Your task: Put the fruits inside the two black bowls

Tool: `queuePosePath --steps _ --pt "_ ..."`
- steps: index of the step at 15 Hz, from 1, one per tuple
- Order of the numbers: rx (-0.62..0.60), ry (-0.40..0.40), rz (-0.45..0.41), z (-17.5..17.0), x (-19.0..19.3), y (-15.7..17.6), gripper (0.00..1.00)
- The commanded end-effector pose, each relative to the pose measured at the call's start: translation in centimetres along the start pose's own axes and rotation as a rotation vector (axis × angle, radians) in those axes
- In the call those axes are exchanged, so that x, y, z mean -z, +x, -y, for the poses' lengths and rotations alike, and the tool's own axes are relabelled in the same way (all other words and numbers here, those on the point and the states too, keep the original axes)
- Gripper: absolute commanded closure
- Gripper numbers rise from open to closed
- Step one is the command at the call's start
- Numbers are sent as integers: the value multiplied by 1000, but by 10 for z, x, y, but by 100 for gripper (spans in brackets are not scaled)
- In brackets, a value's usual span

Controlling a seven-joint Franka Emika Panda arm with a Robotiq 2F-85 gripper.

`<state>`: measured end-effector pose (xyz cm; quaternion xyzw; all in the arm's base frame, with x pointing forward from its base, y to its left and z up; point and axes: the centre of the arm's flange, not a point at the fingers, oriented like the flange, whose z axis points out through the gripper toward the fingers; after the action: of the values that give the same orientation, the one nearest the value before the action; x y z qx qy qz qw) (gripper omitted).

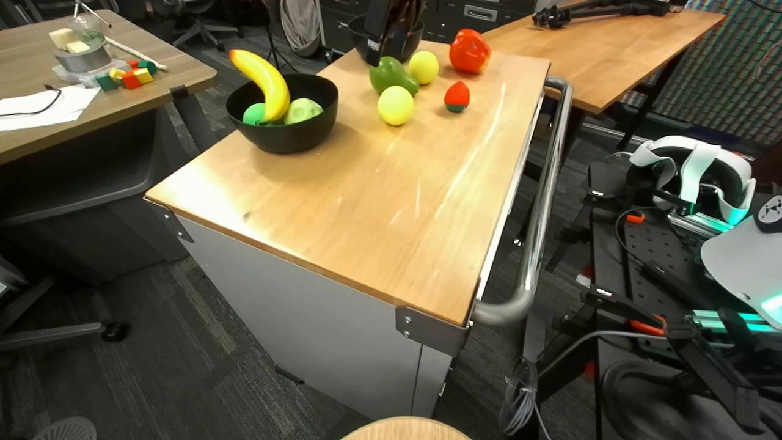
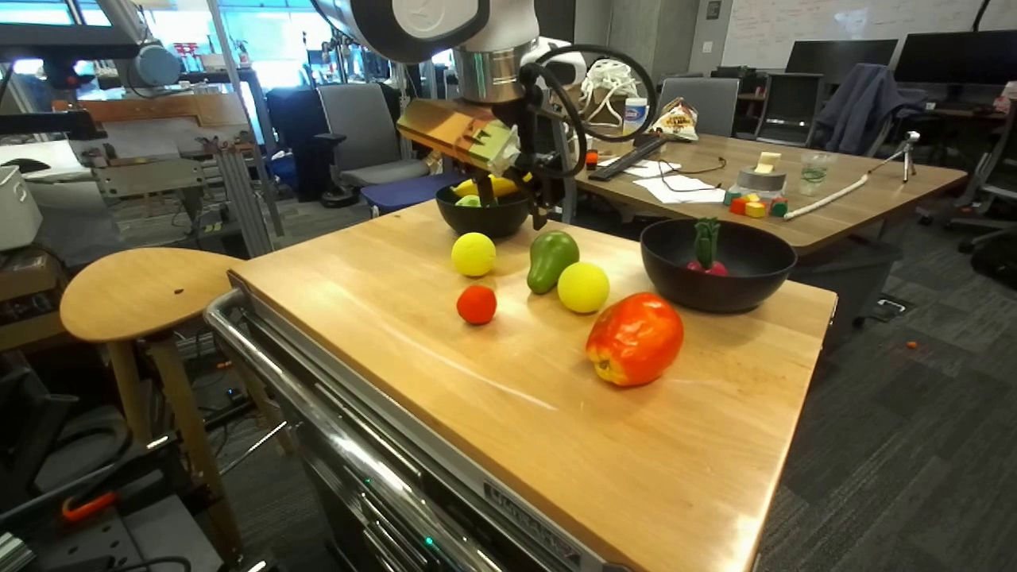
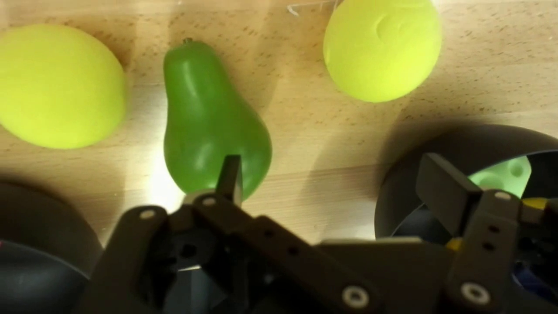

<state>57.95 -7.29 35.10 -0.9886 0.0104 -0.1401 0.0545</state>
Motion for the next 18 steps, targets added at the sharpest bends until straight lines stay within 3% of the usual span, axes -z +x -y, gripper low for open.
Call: queuePosePath --steps 1,9,18 --pt "-9 -33 19 -1 3 6 0" --pt "52 -150 5 -27 0 38 0" --pt "11 70 63 -43 -46 50 0"
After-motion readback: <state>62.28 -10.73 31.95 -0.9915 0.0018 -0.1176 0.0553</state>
